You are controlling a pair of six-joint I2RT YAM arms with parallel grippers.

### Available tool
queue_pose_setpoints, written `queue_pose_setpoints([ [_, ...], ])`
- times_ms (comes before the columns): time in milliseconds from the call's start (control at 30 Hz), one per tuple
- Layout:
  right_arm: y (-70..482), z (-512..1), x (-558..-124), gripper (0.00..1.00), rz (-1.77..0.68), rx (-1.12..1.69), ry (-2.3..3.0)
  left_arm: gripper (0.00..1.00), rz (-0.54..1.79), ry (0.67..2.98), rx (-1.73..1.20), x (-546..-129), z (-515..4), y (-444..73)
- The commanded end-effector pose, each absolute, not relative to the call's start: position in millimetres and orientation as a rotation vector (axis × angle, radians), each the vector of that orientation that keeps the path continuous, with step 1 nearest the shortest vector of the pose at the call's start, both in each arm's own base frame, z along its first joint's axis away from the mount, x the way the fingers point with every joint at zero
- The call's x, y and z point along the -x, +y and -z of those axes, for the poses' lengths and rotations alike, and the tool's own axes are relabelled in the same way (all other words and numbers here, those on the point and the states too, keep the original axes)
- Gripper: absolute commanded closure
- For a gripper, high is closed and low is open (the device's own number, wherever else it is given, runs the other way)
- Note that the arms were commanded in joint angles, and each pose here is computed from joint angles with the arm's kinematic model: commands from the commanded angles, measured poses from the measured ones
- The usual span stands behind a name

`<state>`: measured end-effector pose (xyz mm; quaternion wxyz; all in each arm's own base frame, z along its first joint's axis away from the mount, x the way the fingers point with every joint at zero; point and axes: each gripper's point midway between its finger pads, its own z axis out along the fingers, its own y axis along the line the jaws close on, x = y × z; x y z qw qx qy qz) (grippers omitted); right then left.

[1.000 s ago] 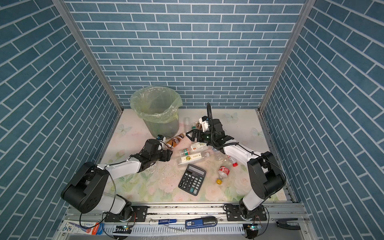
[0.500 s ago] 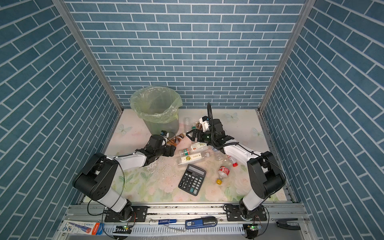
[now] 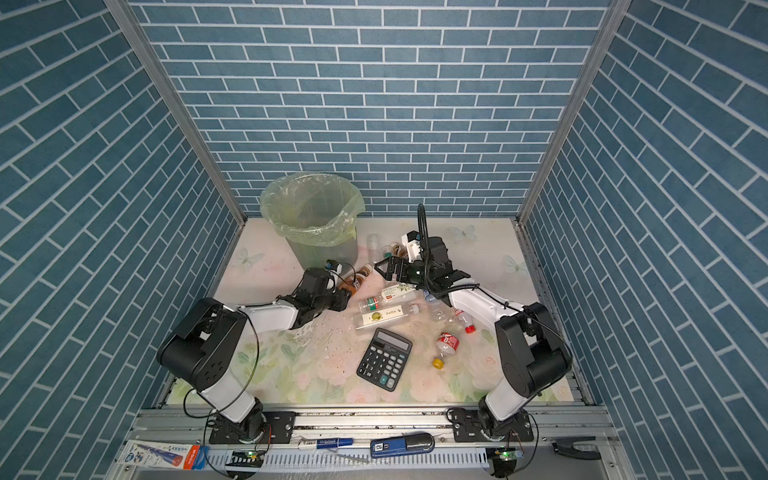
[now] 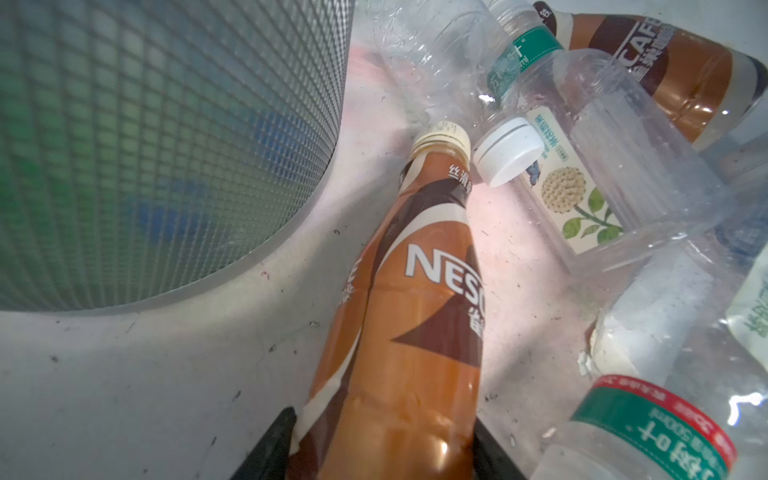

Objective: Throw the plastic bottles in the bin

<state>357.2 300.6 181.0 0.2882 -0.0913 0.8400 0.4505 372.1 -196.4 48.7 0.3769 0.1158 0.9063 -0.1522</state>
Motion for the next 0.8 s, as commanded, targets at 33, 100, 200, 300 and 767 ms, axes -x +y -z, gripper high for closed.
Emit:
queue_pose_setpoints([
  [33,301,-188,-361,0.01,-1.229,0.21,2.23,0.48,0.42,2.312,-0.308,-358,-50,-196],
  [100,301,-188,-361,0.01,-1.232,0.207,2.229,0.49,0.429,2.314,-0.311,-353,-49,-196],
  [200,301,-186,-360,0.01,-1.233,0.205,2.234,0.51,0.432,2.313,-0.318,-347,-52,-195],
  [300,301,-185,-360,0.01,-1.232,0.202,2.237,0.53,0.431,2.313,-0.315,-341,-56,-193],
  [767,307,-194,-366,0.01,-1.32,0.098,2.23,0.54,0.564,2.162,-0.232,-337,-130,-202],
])
